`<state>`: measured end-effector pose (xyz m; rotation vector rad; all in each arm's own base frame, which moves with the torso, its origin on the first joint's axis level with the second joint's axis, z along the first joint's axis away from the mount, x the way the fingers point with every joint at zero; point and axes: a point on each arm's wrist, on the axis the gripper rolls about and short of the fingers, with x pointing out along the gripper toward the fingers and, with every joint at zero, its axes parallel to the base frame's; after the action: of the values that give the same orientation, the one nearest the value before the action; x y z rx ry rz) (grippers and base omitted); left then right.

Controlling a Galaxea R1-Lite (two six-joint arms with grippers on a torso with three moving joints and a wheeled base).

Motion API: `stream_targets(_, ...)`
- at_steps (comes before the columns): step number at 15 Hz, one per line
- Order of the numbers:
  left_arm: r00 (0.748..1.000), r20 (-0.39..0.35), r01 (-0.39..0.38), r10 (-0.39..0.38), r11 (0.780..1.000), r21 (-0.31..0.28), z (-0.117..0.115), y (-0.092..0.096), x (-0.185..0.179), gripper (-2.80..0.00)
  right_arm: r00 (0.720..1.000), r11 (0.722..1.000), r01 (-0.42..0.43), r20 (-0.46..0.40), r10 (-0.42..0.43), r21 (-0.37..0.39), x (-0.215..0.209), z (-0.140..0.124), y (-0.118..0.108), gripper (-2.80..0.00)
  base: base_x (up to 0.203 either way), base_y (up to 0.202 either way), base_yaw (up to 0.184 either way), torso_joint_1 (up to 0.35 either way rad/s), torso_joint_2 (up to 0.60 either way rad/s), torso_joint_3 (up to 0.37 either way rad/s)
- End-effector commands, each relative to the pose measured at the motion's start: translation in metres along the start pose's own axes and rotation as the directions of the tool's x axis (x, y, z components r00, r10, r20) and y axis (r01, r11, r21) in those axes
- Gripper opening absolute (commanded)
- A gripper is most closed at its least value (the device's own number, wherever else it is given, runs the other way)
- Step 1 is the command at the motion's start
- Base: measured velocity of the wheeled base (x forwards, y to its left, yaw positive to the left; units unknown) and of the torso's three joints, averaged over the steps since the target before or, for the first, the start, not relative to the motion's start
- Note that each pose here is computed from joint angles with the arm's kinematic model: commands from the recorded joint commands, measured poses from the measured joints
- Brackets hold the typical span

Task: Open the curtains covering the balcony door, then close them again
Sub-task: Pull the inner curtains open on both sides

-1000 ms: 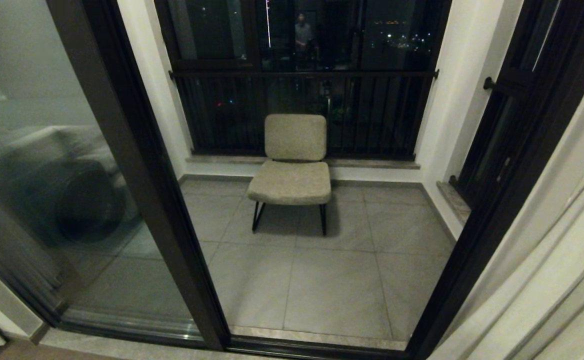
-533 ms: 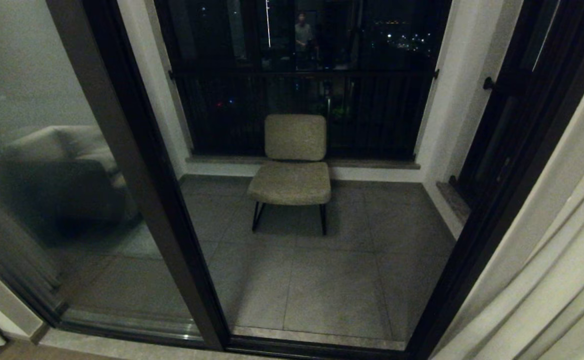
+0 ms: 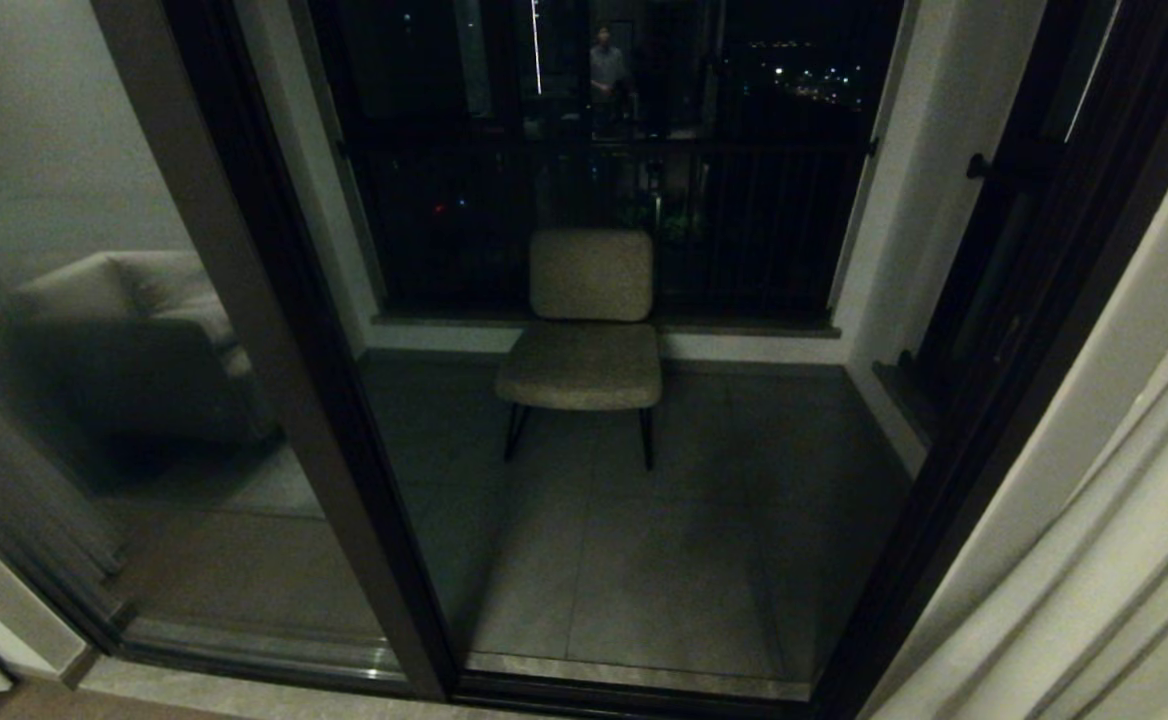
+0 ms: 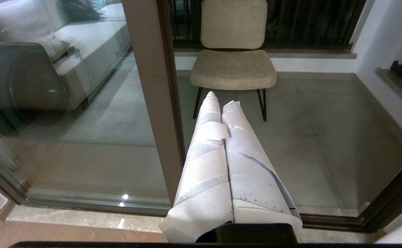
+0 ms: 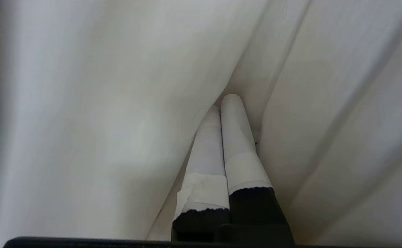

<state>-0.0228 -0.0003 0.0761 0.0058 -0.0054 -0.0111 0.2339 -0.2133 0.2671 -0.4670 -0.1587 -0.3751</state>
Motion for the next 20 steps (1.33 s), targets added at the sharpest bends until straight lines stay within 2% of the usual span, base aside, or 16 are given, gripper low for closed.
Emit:
stream_targets(1, 1.0, 0.001, 0.0, 0.0, 1.0, 0.0, 0.0, 0.0, 0.0, -2.8, 0.999, 1.0, 0.003, 0.053, -0.002, -0.025, -0.038, 0.036, 0.006, -2.8, 0.0, 0.0, 0.0, 0.0, 0.0, 0.0)
stream_targets(5, 1.0, 0.001, 0.0, 0.0, 1.0, 0.0, 0.0, 0.0, 0.0, -2.8, 0.999, 1.0, -0.019, 0.047, 0.019, -0.017, -0.105, 0.066, 0.029, -2.8, 0.0, 0.0, 0.0, 0.0, 0.0, 0.0)
stream_targets(8, 1.0, 0.001, 0.0, 0.0, 1.0, 0.0, 0.0, 0.0, 0.0, -2.8, 0.993, 0.993, -0.117, 0.027, 0.117, 0.017, -0.151, 0.077, 0.054, -2.8, 0.0, 0.0, 0.0, 0.0, 0.0, 0.0)
stream_targets(11, 1.0, 0.001, 0.0, 0.0, 1.0, 0.0, 0.0, 0.0, 0.0, -2.8, 0.955, 0.953, -0.294, 0.059, 0.29, 0.067, -0.185, 0.075, 0.089, -2.8, 0.0, 0.0, 0.0, 0.0, 0.0, 0.0)
stream_targets(14, 1.0, 0.001, 0.0, 0.0, 1.0, 0.0, 0.0, 0.0, 0.0, -2.8, 0.907, 0.903, -0.419, 0.097, 0.411, 0.092, -0.2, 0.068, 0.11, -2.8, 0.0, 0.0, 0.0, 0.0, 0.0, 0.0)
stream_targets(20, 1.0, 0.001, 0.0, 0.0, 1.0, 0.0, 0.0, 0.0, 0.0, -2.8, 0.847, 0.836, -0.531, 0.114, 0.519, 0.136, -0.229, 0.049, 0.141, -2.8, 0.0, 0.0, 0.0, 0.0, 0.0, 0.0)
